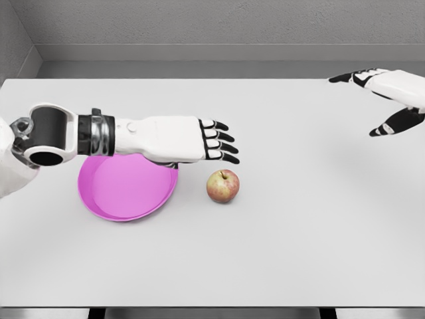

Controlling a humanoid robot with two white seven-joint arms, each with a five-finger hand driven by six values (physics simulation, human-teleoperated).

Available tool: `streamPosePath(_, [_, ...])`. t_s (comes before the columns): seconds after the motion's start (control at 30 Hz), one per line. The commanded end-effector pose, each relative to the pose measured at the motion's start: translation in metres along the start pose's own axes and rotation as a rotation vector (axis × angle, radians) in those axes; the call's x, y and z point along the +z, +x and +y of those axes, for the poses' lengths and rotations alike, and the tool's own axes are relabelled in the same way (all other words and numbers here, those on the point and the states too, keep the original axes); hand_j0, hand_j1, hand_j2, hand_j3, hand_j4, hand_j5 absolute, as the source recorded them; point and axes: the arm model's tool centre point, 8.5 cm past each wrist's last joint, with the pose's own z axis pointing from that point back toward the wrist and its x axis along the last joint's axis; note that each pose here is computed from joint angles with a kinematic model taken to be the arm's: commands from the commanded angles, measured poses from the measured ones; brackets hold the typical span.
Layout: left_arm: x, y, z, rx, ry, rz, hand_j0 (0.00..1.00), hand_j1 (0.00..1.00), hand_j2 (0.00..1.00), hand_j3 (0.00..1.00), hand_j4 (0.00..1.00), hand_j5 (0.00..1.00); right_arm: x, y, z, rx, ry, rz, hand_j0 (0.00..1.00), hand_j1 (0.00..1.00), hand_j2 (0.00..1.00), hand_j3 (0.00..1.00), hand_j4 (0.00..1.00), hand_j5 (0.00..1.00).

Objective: Put the apple on the plate with both arms

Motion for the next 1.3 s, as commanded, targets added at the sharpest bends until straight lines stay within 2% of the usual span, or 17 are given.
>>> streamPosePath(0.0, [-0.021, 0.016, -0.014, 0.043, -0.02, -0.075, 1.0, 1.0, 1.0, 1.0, 1.0, 1.0, -0.002, 0.004, 0.003, 0.012, 0.012, -0.024, 1.0, 1.0, 1.0, 1.0, 1.0, 1.0])
streamPosePath(0.07, [-0.025, 0.019, -0.014, 0.06, -0.026, -0.099, 1.0, 1.0, 1.0, 1.0, 1.0, 1.0, -0.007, 0.013, 0.008, 0.048, 0.023, -0.095, 1.0, 1.0, 1.0, 1.0, 1.0, 1.0])
streamPosePath(0.1, [-0.025, 0.019, -0.014, 0.068, -0.023, -0.103, 1.0, 1.0, 1.0, 1.0, 1.0, 1.0, -0.007, 0.014, 0.008, 0.051, 0.023, -0.102, 1.0, 1.0, 1.0, 1.0, 1.0, 1.0])
streamPosePath(0.3, [-0.028, 0.02, -0.013, 0.072, -0.026, -0.113, 1.0, 1.0, 1.0, 1.0, 1.0, 1.0, -0.006, 0.013, 0.007, 0.047, 0.021, -0.094, 1.0, 1.0, 1.0, 1.0, 1.0, 1.0])
streamPosePath(0.47, [-0.034, 0.001, -0.015, 0.09, -0.033, -0.071, 1.0, 1.0, 1.0, 1.0, 1.0, 1.0, -0.006, 0.013, 0.008, 0.043, 0.025, -0.093, 1.0, 1.0, 1.0, 1.0, 1.0, 1.0])
streamPosePath(0.63, [-0.052, -0.001, -0.017, 0.072, -0.045, -0.073, 1.0, 1.0, 1.0, 1.0, 1.0, 1.0, -0.006, 0.013, 0.009, 0.042, 0.026, -0.095, 1.0, 1.0, 1.0, 1.0, 1.0, 1.0])
streamPosePath(0.87, [-0.069, -0.002, -0.028, 0.073, -0.11, -0.073, 1.0, 1.0, 1.0, 1.0, 1.0, 1.0, -0.007, 0.013, 0.011, 0.039, 0.029, -0.094, 1.0, 1.0, 1.0, 1.0, 1.0, 1.0])
streamPosePath(0.93, [-0.07, -0.003, -0.03, 0.052, -0.126, -0.064, 1.0, 1.0, 1.0, 1.0, 1.0, 1.0, -0.006, 0.012, 0.011, 0.039, 0.031, -0.093, 1.0, 1.0, 1.0, 1.0, 1.0, 1.0])
streamPosePath(1.07, [-0.069, -0.009, -0.038, 0.062, -0.159, -0.044, 1.0, 1.0, 1.0, 1.0, 1.0, 1.0, -0.006, 0.012, 0.011, 0.039, 0.031, -0.093, 1.0, 1.0, 1.0, 1.0, 1.0, 1.0])
streamPosePath(1.23, [-0.069, -0.009, -0.04, 0.063, -0.169, -0.045, 1.0, 1.0, 1.0, 1.0, 1.0, 1.0, -0.006, 0.012, 0.011, 0.038, 0.031, -0.092, 1.0, 1.0, 1.0, 1.0, 1.0, 1.0])
streamPosePath(1.27, [-0.069, -0.008, -0.042, 0.064, -0.192, -0.046, 1.0, 1.0, 1.0, 1.0, 1.0, 1.0, -0.006, 0.012, 0.011, 0.039, 0.031, -0.093, 1.0, 1.0, 1.0, 1.0, 1.0, 1.0])
